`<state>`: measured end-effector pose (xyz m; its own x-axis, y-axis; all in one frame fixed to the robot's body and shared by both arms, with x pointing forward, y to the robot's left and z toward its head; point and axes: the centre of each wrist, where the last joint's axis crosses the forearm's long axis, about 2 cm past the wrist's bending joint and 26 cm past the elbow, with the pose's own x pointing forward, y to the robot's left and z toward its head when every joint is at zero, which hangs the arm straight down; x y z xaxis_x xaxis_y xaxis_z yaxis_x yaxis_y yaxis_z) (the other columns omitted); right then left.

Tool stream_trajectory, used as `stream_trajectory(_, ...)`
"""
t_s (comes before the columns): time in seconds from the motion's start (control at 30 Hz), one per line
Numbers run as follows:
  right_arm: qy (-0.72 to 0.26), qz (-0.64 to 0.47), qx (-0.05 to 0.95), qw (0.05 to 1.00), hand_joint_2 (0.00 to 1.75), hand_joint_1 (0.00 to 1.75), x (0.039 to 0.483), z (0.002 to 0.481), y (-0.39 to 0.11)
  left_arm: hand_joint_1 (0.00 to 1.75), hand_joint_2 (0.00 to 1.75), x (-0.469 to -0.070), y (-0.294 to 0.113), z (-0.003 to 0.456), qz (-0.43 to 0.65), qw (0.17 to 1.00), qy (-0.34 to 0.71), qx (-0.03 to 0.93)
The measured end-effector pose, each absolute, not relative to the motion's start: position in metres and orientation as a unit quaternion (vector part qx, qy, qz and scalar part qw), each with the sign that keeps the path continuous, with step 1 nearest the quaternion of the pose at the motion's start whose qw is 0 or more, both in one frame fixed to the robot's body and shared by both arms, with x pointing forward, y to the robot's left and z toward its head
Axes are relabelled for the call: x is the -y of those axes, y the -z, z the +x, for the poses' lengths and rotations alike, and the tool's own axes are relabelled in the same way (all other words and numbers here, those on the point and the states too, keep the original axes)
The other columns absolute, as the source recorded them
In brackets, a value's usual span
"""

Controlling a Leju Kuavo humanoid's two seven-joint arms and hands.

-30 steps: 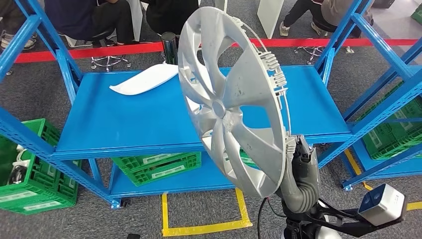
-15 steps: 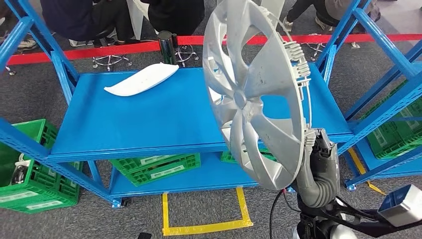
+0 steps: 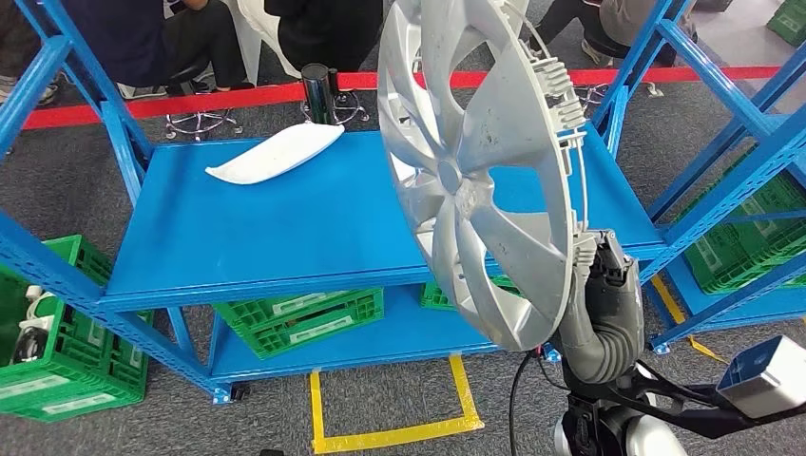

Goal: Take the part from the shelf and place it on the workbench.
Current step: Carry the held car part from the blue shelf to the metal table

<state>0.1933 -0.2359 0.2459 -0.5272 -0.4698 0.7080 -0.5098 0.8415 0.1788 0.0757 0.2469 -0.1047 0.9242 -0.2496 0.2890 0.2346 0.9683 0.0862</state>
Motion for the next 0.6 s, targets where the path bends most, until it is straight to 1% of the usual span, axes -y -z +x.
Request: stream_trajectory(0.6, -0.025, 0.273, 0.874, 0.4, 1.75, 1.75, 0.2381, 0.1908, -0.2462, 0.0, 1.75, -0.2395, 0.1039, 0.0761, 0.018, 0.982, 0.124, 0.14)
